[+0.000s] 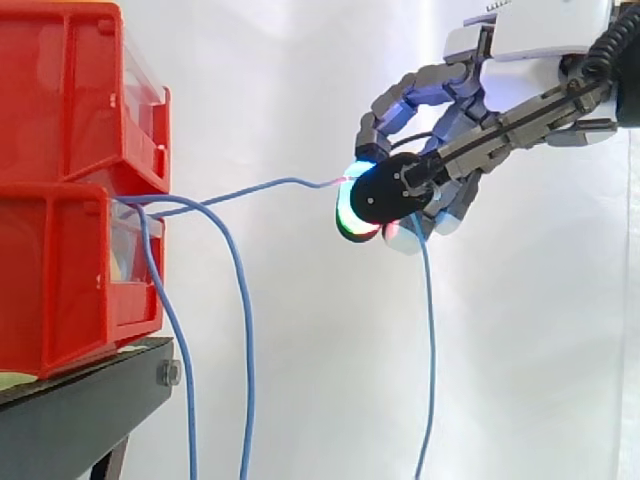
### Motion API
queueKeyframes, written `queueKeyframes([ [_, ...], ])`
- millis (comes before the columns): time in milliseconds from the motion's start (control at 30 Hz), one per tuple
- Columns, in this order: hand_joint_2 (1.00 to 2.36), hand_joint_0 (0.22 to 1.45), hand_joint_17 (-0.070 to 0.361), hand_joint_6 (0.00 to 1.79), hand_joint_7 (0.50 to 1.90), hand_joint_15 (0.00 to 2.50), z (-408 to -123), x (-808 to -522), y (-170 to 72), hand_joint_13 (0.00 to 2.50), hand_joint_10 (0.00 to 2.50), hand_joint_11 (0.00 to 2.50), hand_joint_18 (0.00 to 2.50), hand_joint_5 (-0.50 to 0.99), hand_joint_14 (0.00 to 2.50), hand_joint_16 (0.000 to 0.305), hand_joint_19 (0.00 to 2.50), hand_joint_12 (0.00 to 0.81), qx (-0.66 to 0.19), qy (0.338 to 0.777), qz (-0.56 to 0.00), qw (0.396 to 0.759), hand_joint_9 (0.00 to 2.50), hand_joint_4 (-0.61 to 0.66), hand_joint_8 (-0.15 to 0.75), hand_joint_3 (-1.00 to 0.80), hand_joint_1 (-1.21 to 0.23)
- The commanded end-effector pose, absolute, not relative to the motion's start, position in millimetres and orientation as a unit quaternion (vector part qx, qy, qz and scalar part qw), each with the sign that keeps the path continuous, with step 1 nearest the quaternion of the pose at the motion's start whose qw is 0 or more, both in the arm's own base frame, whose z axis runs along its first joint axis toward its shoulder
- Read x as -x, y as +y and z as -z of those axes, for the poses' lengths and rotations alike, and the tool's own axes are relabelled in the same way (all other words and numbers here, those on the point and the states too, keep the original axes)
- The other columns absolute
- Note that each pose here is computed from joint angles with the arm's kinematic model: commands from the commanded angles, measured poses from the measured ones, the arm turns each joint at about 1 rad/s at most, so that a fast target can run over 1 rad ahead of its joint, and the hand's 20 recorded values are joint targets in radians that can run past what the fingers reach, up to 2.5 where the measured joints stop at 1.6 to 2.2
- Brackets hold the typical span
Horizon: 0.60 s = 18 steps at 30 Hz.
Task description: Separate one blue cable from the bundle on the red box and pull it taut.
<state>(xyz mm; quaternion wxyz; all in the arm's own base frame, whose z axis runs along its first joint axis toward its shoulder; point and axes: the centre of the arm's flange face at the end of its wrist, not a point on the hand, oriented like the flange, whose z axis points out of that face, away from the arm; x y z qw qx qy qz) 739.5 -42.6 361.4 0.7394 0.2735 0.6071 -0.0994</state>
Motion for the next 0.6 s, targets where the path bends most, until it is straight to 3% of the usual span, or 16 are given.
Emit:
queueKeyframes([
  [0, 1.01, 0.61, 0.105, 0.84, 1.00, 0.36, -347.4, -738.5, -46.1, 0.89, 0.01, 0.43, 0.77, -0.14, 0.01, 0.046, 0.49, 0.386, -0.270, 0.603, 0.093, 0.745, 0.96, 0.15, 0.349, -0.28, -0.73],
  [100, 1.01, 0.61, 0.105, 0.84, 0.99, 0.36, -322.7, -739.6, -43.2, 0.89, 0.01, 0.43, 0.77, -0.14, 0.01, 0.047, 0.49, 0.386, -0.257, 0.573, 0.069, 0.776, 0.96, 0.15, 0.349, -0.27, -0.73],
  [233, 1.01, 0.61, 0.105, 0.84, 0.99, 0.36, -320.7, -743.8, -38.7, 0.89, 0.01, 0.43, 0.77, -0.14, 0.01, 0.047, 0.49, 0.387, -0.246, 0.549, 0.044, 0.798, 0.96, 0.15, 0.350, -0.28, -0.73],
  [567, 1.01, 0.61, 0.105, 0.83, 0.99, 0.36, -314.6, -738.7, -32.8, 0.89, 0.01, 0.43, 0.77, -0.14, 0.01, 0.046, 0.50, 0.385, -0.284, 0.556, -0.026, 0.781, 0.96, 0.15, 0.347, -0.28, -0.72],
])
